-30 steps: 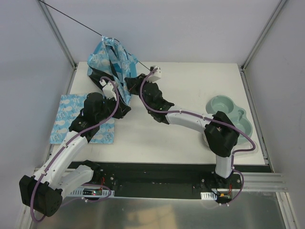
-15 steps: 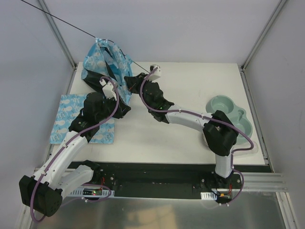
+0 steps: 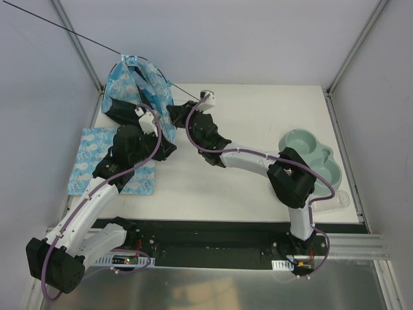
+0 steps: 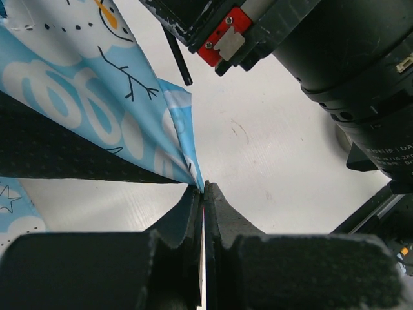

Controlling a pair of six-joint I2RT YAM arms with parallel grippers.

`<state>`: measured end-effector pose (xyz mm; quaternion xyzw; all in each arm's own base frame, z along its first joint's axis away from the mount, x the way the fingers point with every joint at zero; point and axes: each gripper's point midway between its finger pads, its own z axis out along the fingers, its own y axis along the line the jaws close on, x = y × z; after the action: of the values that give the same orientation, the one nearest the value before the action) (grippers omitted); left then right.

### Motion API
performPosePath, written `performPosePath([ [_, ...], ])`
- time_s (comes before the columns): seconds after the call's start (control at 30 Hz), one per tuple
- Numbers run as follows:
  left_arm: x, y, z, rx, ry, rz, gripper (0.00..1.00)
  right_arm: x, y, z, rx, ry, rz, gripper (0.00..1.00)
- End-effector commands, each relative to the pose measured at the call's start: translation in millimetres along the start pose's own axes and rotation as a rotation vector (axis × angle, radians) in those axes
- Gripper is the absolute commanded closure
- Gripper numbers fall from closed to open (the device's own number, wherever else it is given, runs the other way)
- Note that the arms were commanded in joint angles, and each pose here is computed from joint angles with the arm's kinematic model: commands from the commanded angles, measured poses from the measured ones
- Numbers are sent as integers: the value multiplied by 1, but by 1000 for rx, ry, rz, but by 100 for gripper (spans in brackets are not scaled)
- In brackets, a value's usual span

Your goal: Set up the pet tent

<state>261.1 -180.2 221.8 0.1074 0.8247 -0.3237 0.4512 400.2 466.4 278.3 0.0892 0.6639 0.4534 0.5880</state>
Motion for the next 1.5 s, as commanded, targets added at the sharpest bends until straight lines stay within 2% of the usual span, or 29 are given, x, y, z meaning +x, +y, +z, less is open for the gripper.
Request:
performPosePath([
  [0.0, 45, -50, -24, 245, 212, -71, 100, -71, 6, 22, 5, -242, 72, 100],
  [0.3, 46, -48, -24, 231, 205, -74, 100, -62, 12, 25, -5, -226, 85, 100],
  [0.47, 39, -38, -23, 160, 164, -76, 100, -59, 14, 20, -11, -209, 70, 100],
  [0.6, 18, -10, -27, -50, 99, -87, 100, -58, 17, 14, -36, -183, 45, 100],
  [0.67, 0, 12, -37, -212, 42, -77, 99, -55, 21, 10, -53, -162, 31, 100],
  [0.7, -9, 21, -44, -281, 12, -80, 88, -54, 22, 9, -58, -151, 28, 100],
  [0.77, -29, 32, -56, -372, -63, -72, 47, -52, 24, 6, -66, -131, 19, 100],
  [0.8, -38, 34, -60, -395, -98, -74, 30, -52, 27, 4, -76, -121, 18, 100],
  [0.93, -65, 39, -68, -455, -164, -65, 1, -49, 33, 0, -87, -81, 22, 100],
  [1.13, -77, 69, -53, -537, -140, -120, 1, -46, 39, -7, -89, -35, 63, 100],
  [1.27, -78, 98, -41, -527, -126, -182, 3, -45, 45, -9, -96, -14, 80, 100],
  [1.47, -82, 114, -17, -462, -119, 16, 12, -42, 48, -12, -94, 9, 103, 100],
])
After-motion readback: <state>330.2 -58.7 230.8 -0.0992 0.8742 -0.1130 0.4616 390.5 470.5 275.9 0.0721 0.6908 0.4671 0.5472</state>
